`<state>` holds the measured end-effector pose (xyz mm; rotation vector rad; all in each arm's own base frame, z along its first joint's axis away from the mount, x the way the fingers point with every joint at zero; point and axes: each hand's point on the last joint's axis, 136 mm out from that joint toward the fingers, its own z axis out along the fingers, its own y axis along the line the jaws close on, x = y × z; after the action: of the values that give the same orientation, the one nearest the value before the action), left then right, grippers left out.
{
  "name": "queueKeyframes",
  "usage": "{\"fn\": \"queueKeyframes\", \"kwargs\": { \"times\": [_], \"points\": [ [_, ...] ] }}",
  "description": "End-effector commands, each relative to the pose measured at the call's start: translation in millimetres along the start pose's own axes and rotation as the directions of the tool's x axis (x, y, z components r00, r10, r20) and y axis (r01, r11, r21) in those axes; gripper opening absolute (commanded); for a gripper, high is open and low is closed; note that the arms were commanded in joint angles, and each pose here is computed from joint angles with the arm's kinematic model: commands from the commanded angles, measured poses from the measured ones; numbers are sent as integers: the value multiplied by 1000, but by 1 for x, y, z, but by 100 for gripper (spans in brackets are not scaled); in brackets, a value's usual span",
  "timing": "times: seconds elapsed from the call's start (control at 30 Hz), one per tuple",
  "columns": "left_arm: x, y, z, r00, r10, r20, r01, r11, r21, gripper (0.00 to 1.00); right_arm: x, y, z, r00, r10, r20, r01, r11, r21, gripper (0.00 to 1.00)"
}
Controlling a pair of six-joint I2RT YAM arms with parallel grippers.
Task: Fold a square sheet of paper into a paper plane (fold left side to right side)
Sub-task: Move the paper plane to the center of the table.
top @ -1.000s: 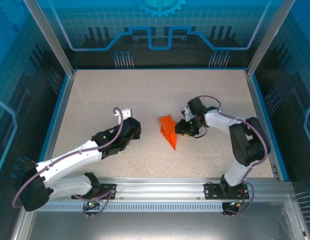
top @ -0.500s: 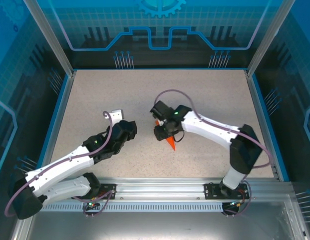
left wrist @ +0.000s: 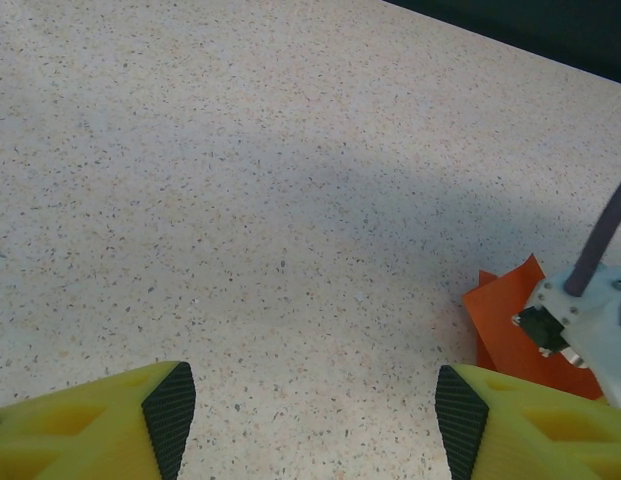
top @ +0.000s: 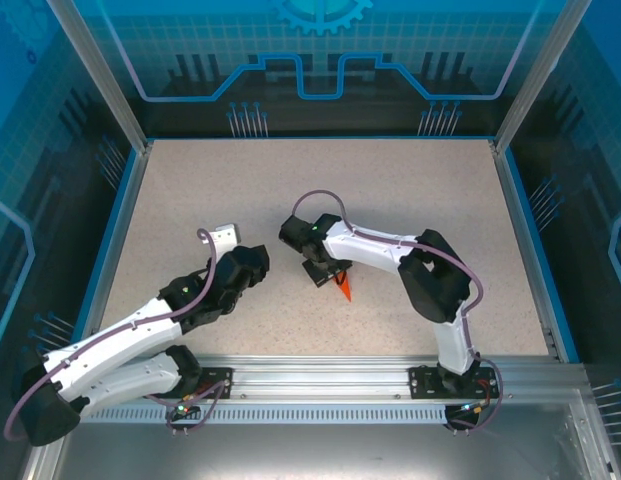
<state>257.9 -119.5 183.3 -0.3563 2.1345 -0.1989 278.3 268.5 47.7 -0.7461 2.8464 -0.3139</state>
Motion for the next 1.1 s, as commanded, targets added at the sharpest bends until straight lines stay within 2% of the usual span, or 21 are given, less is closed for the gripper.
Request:
{"fn": "queueKeyframes", "kwargs": {
  "times": [0.0,0.27,0.5,0.73,0.9,1.0,1.07],
  "points": [
    [2,10,2,1000,6,12,-5,999,-40,70,1,-3,5,998,-59,-24,62,993,104,52],
    [3,11,3,1000,7,11,-7,999,-48,88,-1,-7,14,996,-83,-42,89,981,171,49],
    [3,9,4,1000,17,4,-16,999,-49,92,0,-10,17,995,-88,-52,97,976,195,44],
    [2,6,5,1000,21,2,-21,999,-46,94,0,-23,3,997,-74,-22,77,975,208,25],
    [1,4,6,1000,28,-1,-28,999,-46,94,1,-41,-14,999,-30,24,25,981,191,3],
    [1,1,6,999,33,-5,-33,999,-43,95,4,-50,-22,998,31,50,-36,994,102,0],
    [1,0,7,999,36,-10,-36,998,-42,95,8,-53,-24,994,99,55,-98,995,-17,0]
  ]
}}
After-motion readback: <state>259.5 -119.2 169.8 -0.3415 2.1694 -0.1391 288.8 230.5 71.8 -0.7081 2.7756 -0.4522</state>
